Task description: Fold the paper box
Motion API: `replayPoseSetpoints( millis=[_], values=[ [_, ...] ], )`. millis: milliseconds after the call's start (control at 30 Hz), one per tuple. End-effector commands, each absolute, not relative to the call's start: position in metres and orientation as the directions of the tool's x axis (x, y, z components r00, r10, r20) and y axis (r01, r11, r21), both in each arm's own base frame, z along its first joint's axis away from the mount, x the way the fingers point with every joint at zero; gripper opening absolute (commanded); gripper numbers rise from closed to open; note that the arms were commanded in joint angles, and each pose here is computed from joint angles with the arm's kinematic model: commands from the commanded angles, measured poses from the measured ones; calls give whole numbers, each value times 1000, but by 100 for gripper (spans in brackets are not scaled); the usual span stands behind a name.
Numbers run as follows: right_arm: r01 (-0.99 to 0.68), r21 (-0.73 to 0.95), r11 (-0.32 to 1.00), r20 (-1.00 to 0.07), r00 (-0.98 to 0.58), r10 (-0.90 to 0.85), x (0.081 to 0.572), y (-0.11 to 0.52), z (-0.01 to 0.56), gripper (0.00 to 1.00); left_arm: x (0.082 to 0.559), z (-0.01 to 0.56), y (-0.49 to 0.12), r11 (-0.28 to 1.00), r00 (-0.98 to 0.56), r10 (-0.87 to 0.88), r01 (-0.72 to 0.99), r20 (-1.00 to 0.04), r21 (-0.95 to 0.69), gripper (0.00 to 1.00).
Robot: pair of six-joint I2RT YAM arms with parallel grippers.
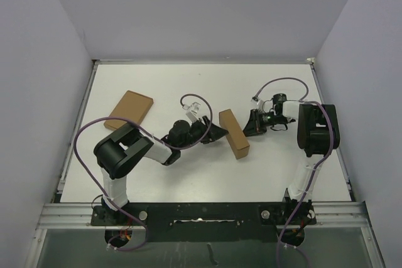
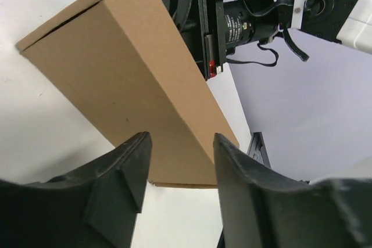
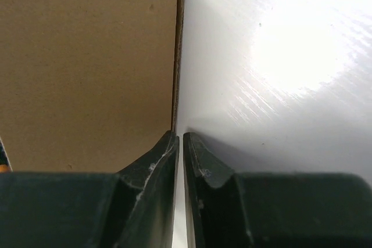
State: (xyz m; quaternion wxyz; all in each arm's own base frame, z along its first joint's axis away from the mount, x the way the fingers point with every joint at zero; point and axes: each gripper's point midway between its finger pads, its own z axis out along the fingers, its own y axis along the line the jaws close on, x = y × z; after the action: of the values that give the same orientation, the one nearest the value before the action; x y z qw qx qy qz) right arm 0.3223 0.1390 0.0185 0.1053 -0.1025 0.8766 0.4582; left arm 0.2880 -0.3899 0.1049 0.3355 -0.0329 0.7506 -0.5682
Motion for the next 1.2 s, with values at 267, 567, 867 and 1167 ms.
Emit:
replayPoseSetpoints(
  millis=[267, 567, 867, 1167],
  values=[
    [-465, 624, 629, -470, -865, -173, 343, 125, 58, 14, 286, 121, -399, 328, -756, -405, 406, -515, -853, 6],
    [-514, 500, 697, -494, -830, -258, 345, 118, 54, 11, 287, 102, -414, 417, -799, -318, 365, -510, -832, 4],
    [-488, 737, 467, -432, -872, -229, 319, 172, 65, 8, 289, 134, -444, 370, -780, -268, 459, -566, -808, 5],
    [-468, 535, 703, -482, -853, -201, 352, 101, 63, 12, 292, 131, -457, 368, -784, -233, 477, -576, -798, 7]
  ],
)
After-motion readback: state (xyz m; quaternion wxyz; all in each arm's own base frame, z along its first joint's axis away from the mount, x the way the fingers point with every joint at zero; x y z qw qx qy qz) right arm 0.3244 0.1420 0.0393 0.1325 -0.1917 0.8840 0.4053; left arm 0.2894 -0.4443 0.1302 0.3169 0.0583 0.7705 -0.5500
